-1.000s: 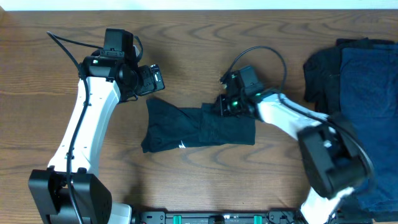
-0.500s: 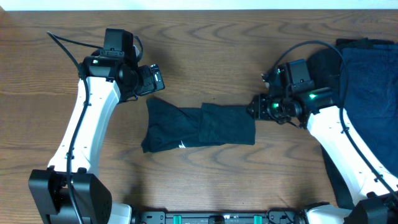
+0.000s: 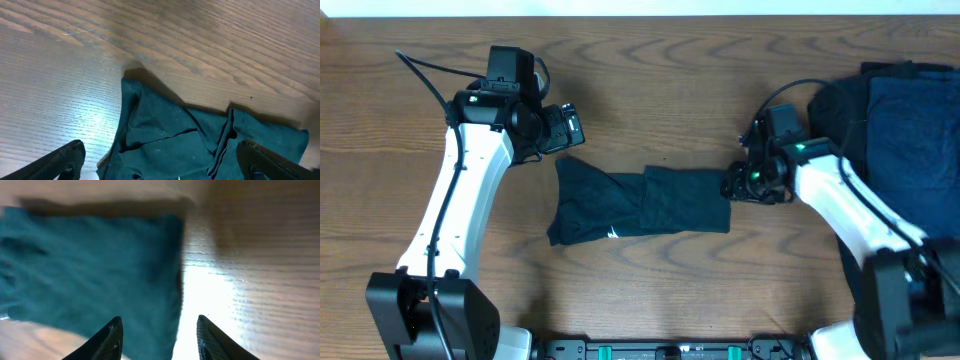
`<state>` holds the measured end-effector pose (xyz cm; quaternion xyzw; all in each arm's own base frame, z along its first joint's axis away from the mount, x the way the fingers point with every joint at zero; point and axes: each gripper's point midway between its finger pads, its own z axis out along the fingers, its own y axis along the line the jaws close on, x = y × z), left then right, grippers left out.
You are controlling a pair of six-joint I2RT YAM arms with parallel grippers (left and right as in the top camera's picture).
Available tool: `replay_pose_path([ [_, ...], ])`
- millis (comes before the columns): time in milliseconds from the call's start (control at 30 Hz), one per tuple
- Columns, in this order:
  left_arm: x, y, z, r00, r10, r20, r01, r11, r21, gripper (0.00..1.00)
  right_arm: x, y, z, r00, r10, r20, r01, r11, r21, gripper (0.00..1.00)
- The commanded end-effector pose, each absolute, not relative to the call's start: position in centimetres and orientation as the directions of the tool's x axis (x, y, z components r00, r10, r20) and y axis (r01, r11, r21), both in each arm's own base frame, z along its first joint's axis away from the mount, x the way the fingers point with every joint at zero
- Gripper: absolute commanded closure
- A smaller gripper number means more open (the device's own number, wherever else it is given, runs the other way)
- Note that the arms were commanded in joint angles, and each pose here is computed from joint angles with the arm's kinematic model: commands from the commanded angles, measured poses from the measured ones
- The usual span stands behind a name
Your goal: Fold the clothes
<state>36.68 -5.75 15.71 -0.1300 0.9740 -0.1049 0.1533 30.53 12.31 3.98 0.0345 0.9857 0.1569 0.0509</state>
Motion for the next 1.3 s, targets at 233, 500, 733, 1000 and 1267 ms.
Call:
replay_pose_path([
  [233, 36.9, -5.9, 16.3, -0.916, -0.283, -0.286, -0.212, 0.944, -0.254, 0.02, 29.2, 12.7, -1.4, -0.996, 0.070, 0.062, 0.086, 0.945, 0.314, 0.59],
  [500, 36.9, -5.9, 16.3, -0.916, -0.283, -0.286, -0.212, 0.944, -0.254, 0.02, 29.7, 13.2, -1.2, -0.997, 0.067, 0.046, 0.079, 0.936, 0.344, 0.59],
  [733, 36.9, -5.9, 16.3, -0.916, -0.283, -0.286, -0.212, 0.944, -0.254, 0.02, 30.0, 13.2, -1.2, -0.997, 0.068, 0.035, 0.075, 0.935, 0.346, 0.99],
  [1000, 36.9, -5.8, 16.3, -0.916, -0.283, -0.286, -0.213, 0.944, -0.254, 0.02, 30.5, 8.0, 0.1, -0.993, 0.109, 0.049, 0.117, 0.964, 0.237, 0.99],
  [1267, 36.9, -5.9, 16.3, -0.916, -0.283, -0.286, -0.212, 0.944, -0.254, 0.02, 31.8, 0.5, 3.9, -0.963, 0.268, 0.030, 0.270, 0.950, 0.158, 0.99],
])
